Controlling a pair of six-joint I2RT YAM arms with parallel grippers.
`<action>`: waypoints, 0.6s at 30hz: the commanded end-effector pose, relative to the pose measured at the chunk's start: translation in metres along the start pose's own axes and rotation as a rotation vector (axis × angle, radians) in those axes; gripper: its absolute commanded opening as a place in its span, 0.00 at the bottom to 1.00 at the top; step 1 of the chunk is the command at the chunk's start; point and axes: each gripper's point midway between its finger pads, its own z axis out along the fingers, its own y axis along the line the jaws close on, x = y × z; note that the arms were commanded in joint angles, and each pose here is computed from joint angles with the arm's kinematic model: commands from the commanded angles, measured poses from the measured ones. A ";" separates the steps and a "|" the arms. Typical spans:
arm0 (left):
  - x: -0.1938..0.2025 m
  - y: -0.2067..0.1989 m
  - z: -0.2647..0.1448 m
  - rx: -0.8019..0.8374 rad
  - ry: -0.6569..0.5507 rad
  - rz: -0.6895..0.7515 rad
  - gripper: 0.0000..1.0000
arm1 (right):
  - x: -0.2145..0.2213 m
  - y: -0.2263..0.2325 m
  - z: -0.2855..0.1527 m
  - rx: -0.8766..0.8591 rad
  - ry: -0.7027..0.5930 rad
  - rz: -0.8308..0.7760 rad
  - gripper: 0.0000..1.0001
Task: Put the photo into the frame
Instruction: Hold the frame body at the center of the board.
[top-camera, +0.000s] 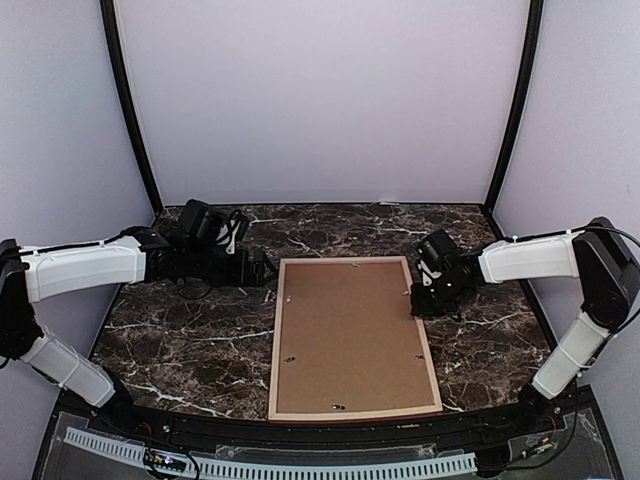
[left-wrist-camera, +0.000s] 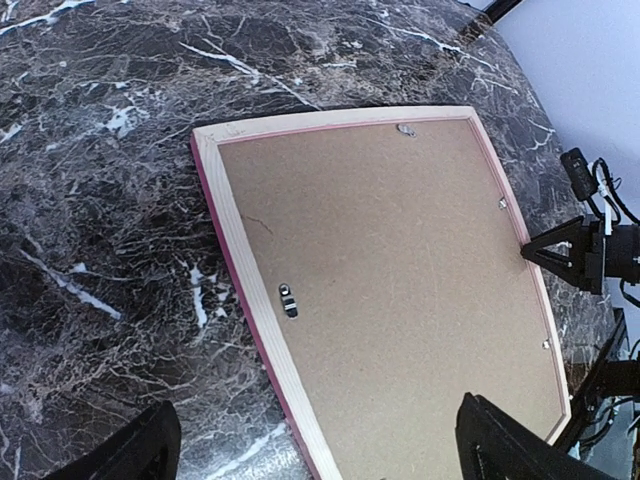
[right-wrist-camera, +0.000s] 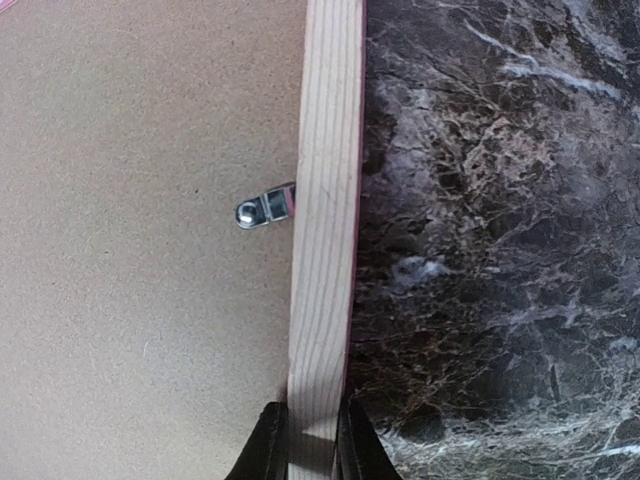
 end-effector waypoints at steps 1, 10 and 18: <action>-0.001 -0.013 0.003 0.097 0.051 -0.006 0.99 | -0.010 -0.011 -0.015 0.037 -0.066 0.004 0.09; -0.002 0.000 0.035 0.044 0.130 0.041 0.99 | -0.005 -0.014 -0.022 0.016 -0.110 0.035 0.07; -0.008 0.013 0.079 -0.045 0.206 0.109 0.99 | -0.007 -0.012 -0.022 -0.007 -0.116 0.009 0.07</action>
